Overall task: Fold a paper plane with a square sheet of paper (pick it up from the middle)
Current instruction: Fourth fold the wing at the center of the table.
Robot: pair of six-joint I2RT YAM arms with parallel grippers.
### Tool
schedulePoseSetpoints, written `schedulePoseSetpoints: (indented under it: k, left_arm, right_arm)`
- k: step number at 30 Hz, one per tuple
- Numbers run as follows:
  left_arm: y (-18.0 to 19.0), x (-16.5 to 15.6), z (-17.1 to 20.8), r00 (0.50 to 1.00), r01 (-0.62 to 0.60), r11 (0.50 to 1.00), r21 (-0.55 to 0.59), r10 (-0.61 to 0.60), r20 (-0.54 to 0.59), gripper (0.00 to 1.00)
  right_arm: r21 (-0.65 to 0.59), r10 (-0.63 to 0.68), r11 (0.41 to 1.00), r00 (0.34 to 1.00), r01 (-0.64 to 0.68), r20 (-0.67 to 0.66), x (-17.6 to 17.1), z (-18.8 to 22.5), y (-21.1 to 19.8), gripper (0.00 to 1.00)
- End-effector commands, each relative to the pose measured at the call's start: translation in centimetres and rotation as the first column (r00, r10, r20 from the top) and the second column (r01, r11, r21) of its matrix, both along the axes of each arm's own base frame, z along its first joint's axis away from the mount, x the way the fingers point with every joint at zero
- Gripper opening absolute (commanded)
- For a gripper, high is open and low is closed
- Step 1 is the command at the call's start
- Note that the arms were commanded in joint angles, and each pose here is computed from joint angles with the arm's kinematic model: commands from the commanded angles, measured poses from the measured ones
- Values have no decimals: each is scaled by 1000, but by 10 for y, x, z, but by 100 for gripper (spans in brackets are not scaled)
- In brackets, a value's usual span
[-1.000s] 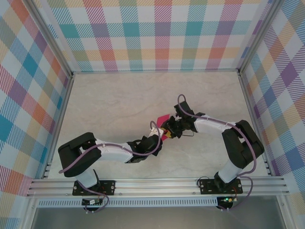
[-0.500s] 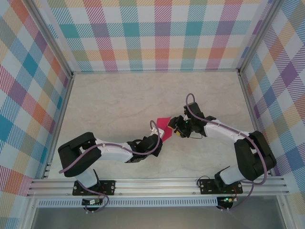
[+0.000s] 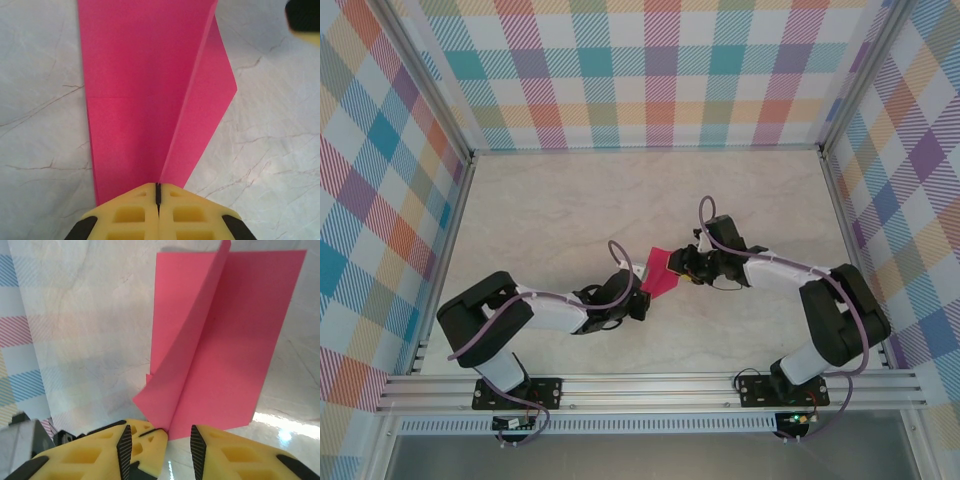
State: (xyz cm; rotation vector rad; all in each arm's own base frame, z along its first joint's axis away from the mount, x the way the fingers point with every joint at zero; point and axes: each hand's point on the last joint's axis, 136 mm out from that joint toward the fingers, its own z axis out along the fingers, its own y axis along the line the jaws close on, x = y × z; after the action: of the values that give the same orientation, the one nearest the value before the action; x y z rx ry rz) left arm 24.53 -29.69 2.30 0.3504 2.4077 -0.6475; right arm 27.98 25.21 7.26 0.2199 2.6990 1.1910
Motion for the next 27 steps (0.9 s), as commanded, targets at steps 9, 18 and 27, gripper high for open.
schedulePoseSetpoints:
  k: [9,18,27]
  left_arm:
    - [-8,7,19,983,-79,964,-254,33,-180,2]
    - [-6,15,26,961,-141,932,-333,48,-271,2]
    - [3,22,21,938,-218,910,-354,95,-333,1]
  right_arm:
    - [59,99,993,995,-99,5,2,-8,16,33]
    - [94,140,985,990,-142,28,11,-12,28,32]
    - [105,177,977,982,-183,66,17,-17,35,31]
